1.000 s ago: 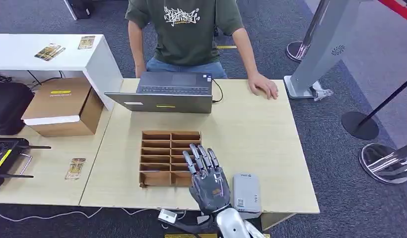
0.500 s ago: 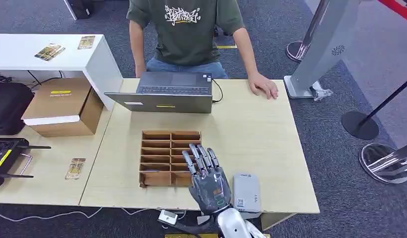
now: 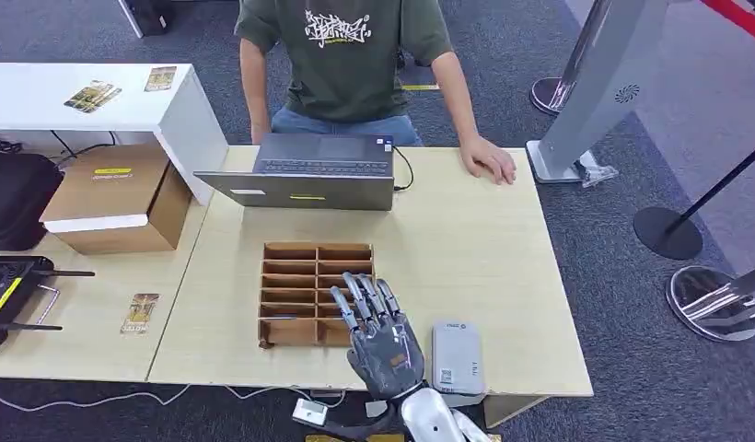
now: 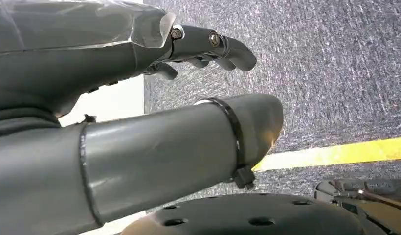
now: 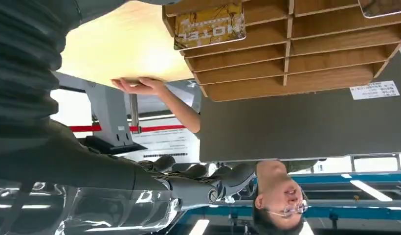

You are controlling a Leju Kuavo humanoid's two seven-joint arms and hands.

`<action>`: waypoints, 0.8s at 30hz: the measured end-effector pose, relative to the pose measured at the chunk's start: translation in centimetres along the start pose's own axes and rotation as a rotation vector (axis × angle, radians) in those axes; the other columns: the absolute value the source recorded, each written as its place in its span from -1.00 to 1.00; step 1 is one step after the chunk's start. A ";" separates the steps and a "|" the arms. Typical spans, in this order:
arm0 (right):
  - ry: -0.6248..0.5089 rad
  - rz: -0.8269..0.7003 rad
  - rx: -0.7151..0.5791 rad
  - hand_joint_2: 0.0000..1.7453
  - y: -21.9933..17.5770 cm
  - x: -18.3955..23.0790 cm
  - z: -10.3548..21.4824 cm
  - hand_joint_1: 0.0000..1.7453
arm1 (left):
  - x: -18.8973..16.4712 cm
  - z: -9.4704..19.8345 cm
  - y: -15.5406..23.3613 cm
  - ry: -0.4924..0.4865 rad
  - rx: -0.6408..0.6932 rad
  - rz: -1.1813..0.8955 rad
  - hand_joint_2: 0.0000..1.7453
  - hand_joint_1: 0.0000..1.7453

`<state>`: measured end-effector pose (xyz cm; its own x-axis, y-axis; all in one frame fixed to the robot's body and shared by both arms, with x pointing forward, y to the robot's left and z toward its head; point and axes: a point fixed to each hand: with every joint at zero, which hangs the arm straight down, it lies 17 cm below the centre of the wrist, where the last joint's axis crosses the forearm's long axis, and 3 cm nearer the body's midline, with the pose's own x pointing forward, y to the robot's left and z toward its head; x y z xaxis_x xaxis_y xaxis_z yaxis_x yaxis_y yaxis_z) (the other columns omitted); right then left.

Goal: Pass the card to the sensor for recognition and then transmit it.

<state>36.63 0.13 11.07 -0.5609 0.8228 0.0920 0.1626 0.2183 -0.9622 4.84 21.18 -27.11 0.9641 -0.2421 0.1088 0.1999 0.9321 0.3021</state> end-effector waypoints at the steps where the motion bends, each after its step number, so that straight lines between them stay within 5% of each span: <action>1: 0.000 0.000 0.004 1.00 0.2 0.0 0.0 -1.00 | 0.0 0.0 0.0 0.001 0.002 0.002 -1.00 -1.00; 24: 0.055 0.003 0.010 1.00 0.5 -0.7 -1.7 -1.00 | 0.2 0.0 0.1 -0.015 0.007 -0.077 -1.00 -1.00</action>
<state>38.48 0.56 10.97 -0.5146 0.8513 0.1027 0.1559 0.2107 -0.9650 5.06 21.26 -27.08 0.9434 -0.3166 0.0992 0.2718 0.9089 0.3164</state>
